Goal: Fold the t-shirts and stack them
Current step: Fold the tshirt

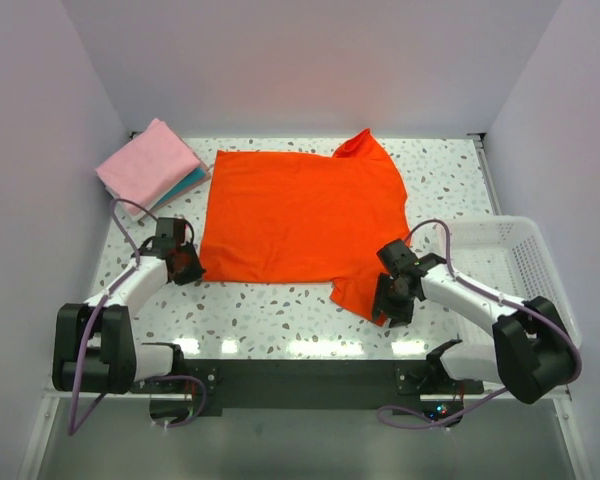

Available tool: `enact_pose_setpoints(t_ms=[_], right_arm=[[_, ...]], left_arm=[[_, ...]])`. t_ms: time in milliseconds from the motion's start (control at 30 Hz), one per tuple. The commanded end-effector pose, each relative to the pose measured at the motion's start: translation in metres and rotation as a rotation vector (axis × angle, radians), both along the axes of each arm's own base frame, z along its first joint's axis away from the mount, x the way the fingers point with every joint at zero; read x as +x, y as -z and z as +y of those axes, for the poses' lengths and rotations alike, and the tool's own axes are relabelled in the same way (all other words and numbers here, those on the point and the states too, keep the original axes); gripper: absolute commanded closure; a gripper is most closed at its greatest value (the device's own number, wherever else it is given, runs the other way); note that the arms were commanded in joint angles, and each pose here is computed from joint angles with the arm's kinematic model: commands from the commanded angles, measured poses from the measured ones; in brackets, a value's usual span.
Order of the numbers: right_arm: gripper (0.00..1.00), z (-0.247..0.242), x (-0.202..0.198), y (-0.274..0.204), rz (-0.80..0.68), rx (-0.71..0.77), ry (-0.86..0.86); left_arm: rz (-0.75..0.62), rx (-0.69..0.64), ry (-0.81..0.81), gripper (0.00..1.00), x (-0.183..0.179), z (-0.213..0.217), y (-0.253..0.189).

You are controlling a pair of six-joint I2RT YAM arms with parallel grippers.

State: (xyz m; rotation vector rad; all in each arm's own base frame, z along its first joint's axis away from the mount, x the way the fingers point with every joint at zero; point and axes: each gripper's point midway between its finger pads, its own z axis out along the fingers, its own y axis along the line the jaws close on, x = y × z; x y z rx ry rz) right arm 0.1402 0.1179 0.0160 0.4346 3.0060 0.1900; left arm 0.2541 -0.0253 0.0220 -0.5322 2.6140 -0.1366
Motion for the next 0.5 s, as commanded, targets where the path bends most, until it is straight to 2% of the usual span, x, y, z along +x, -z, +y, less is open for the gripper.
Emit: enact_pose_setpoints(t_ms=[0,33,67,133,300,400,467], right_arm=[[0.52,0.003,0.010,0.005,-0.032,-0.006,0.036],[0.54,0.003,0.011,0.005,-0.032,-0.004,0.037],[0.64,0.004,0.011,0.005,-0.030,-0.003,0.035],[0.73,0.005,0.011,0.005,-0.028,-0.001,0.035],[0.90,0.005,0.007,0.000,-0.004,-0.004,0.024],[0.98,0.001,0.004,-0.010,0.002,-0.020,0.019],[1.00,0.002,0.004,-0.017,0.003,-0.015,0.014]], left_arm=[[-0.019,-0.016,0.031,1.00,0.006,-0.001,-0.008],[-0.019,-0.017,0.030,1.00,0.006,-0.001,-0.009],[-0.017,-0.017,0.030,1.00,0.006,-0.001,-0.009],[-0.019,-0.017,0.027,1.00,0.007,-0.001,-0.011],[-0.012,-0.025,0.012,1.00,0.007,-0.001,-0.020],[-0.018,-0.033,-0.004,1.00,0.004,-0.002,-0.029],[-0.021,-0.043,-0.008,1.00,0.002,-0.003,-0.034]])
